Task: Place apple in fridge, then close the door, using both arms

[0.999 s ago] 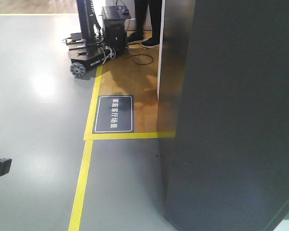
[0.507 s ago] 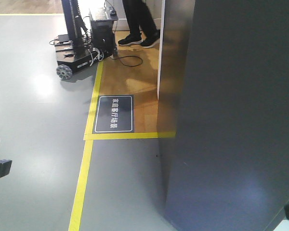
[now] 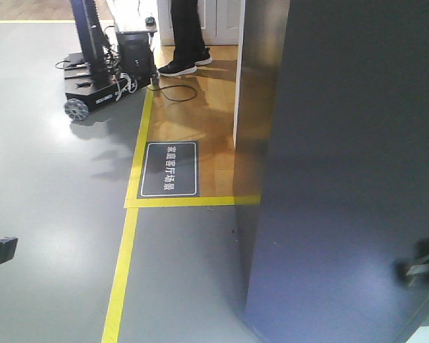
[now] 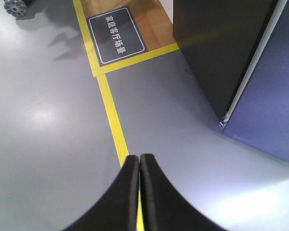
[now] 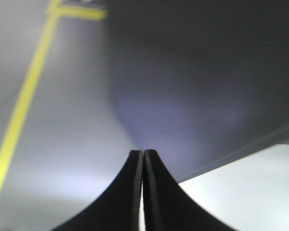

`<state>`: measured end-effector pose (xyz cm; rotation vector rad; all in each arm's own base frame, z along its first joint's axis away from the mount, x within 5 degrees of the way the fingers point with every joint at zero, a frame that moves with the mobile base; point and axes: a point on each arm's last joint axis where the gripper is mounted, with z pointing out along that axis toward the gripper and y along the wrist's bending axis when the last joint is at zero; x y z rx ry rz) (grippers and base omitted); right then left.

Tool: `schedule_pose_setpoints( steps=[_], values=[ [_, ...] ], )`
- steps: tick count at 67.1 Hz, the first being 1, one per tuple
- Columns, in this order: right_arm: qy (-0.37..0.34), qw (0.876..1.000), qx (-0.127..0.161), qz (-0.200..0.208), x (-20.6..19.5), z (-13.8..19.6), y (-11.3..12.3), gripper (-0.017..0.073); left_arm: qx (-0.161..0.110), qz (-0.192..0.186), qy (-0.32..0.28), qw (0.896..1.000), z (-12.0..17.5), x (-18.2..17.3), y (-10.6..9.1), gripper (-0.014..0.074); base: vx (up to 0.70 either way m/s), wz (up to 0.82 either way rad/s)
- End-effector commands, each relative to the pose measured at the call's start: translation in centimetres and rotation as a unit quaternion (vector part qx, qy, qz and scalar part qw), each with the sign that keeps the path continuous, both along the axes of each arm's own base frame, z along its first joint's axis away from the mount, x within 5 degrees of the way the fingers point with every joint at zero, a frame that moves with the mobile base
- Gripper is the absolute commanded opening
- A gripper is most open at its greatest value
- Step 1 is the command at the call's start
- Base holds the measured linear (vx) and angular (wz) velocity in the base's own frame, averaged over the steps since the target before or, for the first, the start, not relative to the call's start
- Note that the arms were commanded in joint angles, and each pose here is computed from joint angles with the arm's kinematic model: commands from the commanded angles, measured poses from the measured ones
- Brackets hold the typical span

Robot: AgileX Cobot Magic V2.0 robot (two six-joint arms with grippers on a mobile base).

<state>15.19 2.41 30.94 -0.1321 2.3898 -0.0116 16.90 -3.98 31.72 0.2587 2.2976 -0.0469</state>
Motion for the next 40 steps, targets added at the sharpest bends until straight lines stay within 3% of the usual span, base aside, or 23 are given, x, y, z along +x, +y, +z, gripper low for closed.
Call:
schedule_pose_setpoints(
  steps=[1, 10, 19, 40],
  values=[
    [-0.079, 0.996, -0.011, -0.038, 0.9, 2.7, -1.5, -0.0003, -0.013, -0.001, -0.046, 0.999, 1.5, 0.2, -0.1, -0.0006, 0.0, 0.0],
    [-0.145, 0.985, 0.013, -0.09, 1.5, 4.3, -3.1, -0.0003, -0.013, -0.001, -0.046, 0.999, 1.5, 0.2, -0.1, -0.0006, 0.0, 0.0],
    [-0.206, 0.972, 0.027, -0.108, 2.1, 5.7, -3.9, -0.0003, -0.013, -0.001, -0.046, 0.999, 1.5, 0.2, -0.1, -0.0006, 0.0, 0.0],
    [-0.314, 0.944, 0.032, -0.092, 3.8, 7.7, -3.9, -0.0003, -0.013, -0.001, -0.046, 0.999, 1.5, 0.2, -0.1, -0.0006, 0.0, 0.0]
  ],
)
